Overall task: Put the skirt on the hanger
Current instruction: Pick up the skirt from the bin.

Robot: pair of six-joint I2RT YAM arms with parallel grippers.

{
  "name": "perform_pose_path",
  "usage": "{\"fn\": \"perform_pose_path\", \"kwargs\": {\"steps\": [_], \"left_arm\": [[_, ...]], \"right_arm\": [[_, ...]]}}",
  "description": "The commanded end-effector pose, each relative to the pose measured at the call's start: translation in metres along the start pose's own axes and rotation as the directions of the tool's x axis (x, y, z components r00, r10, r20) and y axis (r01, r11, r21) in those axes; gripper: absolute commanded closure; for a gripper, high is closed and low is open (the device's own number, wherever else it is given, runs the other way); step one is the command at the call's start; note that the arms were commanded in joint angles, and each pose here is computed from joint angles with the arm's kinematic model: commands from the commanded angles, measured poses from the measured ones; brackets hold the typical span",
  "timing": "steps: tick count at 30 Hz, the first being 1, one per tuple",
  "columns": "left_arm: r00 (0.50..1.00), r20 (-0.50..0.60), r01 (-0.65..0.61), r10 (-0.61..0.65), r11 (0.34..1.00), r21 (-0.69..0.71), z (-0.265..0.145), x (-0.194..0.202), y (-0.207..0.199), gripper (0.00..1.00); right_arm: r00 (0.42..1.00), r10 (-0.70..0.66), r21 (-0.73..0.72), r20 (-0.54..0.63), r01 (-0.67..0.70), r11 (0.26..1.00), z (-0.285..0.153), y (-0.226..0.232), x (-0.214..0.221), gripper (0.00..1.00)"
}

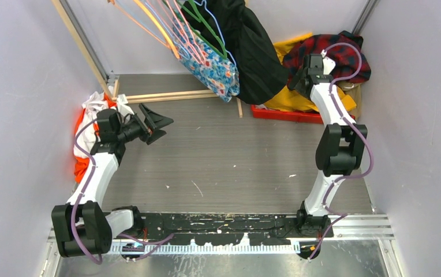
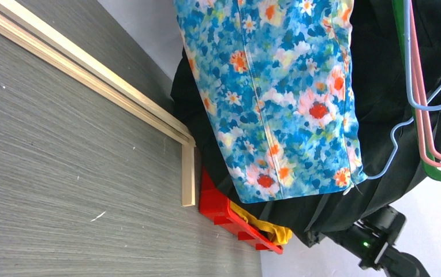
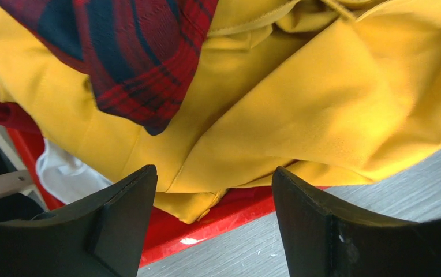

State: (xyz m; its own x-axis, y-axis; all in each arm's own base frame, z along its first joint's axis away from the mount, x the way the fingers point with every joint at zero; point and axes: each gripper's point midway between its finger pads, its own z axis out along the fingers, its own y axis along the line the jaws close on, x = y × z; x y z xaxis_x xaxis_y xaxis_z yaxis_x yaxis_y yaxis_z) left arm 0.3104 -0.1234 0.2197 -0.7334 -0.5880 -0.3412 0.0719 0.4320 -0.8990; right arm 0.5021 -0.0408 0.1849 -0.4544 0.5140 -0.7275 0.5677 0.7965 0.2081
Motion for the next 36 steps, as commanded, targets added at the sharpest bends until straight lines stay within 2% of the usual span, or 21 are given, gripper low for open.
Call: {"fn": "perform_pose_path", "kwargs": {"steps": [1,6,11,13,14,15,16,18,19,23,29,32,36], "left_arm": [[0.997,0.032,-0.078,0.077,0.997,0.028,0.001,-0.006,-0.010,0.01],[0.997,0.021,-0.080,0.080,0.997,0.015,0.003,-0.002,-0.009,0.01],[0.995,0.023,-0.093,0.093,0.996,0.009,0.002,0.001,-0.015,0.01],[0.995,0.024,-0.101,0.101,0.995,0.004,0.001,0.001,-0.017,0.01],[0.994,0.021,-0.105,0.105,0.995,0.002,0.001,0.001,-0.019,0.01],[0.994,0.017,-0.109,0.109,0.994,-0.001,0.001,0.002,-0.020,0.01],[0.994,0.015,-0.112,0.112,0.994,-0.006,0.001,0.001,-0.021,0.01],[0.993,0.014,-0.117,0.118,0.993,-0.014,0.000,0.001,-0.022,0.01],[0.993,0.014,-0.119,0.119,0.993,-0.016,-0.001,0.000,-0.023,0.01],[0.992,0.011,-0.129,0.129,0.991,-0.026,-0.002,-0.001,-0.025,0.01],[0.991,0.010,-0.132,0.132,0.991,-0.038,-0.001,-0.003,-0.024,0.03],[0.991,0.002,-0.133,0.133,0.990,-0.040,0.002,-0.001,-0.024,0.03],[0.991,-0.006,-0.135,0.135,0.990,-0.042,0.004,0.003,-0.024,0.04]], "right_arm": [[1.000,0.024,-0.060,0.016,-0.023,0.998,0.011,0.016,-0.003,0.22],[0.998,0.008,-0.097,-0.055,-0.013,0.995,0.042,0.029,0.019,0.22],[0.986,-0.044,-0.099,-0.161,0.028,0.995,0.069,0.040,0.044,0.16],[0.980,-0.048,-0.107,-0.192,0.028,0.994,0.078,0.042,0.054,0.18],[0.981,-0.043,-0.117,-0.189,0.021,0.993,0.081,0.045,0.053,0.22],[0.981,-0.043,-0.123,-0.187,0.019,0.992,0.083,0.047,0.053,0.31],[0.982,-0.042,-0.124,-0.183,0.019,0.992,0.084,0.049,0.050,0.47],[0.987,-0.024,-0.116,-0.159,0.006,0.993,0.087,0.049,0.036,0.87],[0.990,-0.004,-0.111,-0.139,-0.011,0.994,0.087,0.049,0.026,0.96],[0.991,0.116,-0.079,-0.064,-0.121,0.990,0.085,0.026,-0.012,0.99],[0.952,0.251,0.047,0.175,-0.263,0.964,0.058,-0.046,-0.076,0.99],[0.920,0.290,0.108,0.264,-0.327,0.939,0.048,-0.083,-0.094,0.99],[0.905,0.292,0.182,0.309,-0.357,0.916,0.051,-0.112,-0.105,0.99]]}}
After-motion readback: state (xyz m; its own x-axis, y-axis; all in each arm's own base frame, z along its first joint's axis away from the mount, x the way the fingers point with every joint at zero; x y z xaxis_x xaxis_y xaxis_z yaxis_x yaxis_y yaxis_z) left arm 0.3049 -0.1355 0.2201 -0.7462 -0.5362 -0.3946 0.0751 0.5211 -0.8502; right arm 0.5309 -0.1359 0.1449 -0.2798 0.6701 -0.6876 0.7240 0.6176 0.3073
